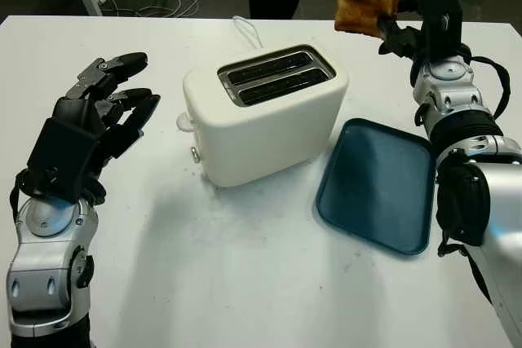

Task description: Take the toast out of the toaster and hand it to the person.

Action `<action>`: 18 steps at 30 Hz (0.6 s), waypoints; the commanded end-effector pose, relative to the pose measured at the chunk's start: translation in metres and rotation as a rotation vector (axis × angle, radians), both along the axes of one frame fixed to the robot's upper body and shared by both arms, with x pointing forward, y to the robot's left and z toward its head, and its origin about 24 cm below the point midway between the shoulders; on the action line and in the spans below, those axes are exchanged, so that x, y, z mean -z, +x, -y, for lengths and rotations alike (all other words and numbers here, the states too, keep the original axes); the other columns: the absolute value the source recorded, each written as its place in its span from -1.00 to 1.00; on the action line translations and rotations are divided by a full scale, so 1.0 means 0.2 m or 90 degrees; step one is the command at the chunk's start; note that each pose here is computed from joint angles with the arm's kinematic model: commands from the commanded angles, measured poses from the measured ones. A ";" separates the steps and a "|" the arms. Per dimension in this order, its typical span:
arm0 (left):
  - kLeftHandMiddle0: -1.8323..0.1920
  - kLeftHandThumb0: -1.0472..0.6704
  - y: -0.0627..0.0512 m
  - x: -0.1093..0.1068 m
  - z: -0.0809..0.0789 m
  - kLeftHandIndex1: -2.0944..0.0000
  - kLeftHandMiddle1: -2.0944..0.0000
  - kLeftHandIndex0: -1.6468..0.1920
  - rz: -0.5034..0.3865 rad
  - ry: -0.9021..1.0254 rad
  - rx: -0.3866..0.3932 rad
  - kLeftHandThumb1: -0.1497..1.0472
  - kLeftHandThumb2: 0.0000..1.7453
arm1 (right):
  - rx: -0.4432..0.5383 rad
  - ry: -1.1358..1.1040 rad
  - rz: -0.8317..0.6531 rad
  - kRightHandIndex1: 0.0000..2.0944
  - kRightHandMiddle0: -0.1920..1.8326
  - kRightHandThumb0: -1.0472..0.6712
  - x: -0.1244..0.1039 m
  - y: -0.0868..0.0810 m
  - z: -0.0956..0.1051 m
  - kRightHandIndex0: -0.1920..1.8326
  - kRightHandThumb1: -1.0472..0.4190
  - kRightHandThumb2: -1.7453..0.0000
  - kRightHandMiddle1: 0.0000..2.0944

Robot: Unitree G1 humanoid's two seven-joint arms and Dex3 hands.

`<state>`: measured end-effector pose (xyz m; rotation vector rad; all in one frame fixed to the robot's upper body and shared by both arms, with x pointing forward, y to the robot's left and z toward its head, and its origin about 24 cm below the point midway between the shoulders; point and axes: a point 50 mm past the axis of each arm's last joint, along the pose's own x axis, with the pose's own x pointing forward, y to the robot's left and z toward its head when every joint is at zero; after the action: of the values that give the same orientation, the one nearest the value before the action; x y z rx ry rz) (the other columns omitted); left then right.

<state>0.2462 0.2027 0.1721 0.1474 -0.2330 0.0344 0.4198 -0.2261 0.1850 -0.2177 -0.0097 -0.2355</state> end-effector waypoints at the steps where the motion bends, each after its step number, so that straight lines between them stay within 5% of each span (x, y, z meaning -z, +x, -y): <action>1: 0.63 -0.55 0.00 0.00 -0.01 0.51 0.12 0.42 0.006 0.005 -0.006 0.79 -0.85 | 0.009 -0.002 -0.029 0.67 -0.50 0.08 0.06 -0.01 0.00 -0.20 -0.83 0.58 0.67; 18: 0.62 -0.56 0.00 0.00 -0.02 0.51 0.12 0.42 0.003 -0.001 -0.004 0.79 -0.87 | -0.020 -0.013 -0.046 0.67 -0.43 0.04 0.13 -0.02 -0.01 -0.13 -0.83 0.55 0.67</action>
<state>0.2472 0.2053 0.1700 0.1392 -0.2226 0.0384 0.4162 -0.2252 0.1620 -0.2499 0.0632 -0.2046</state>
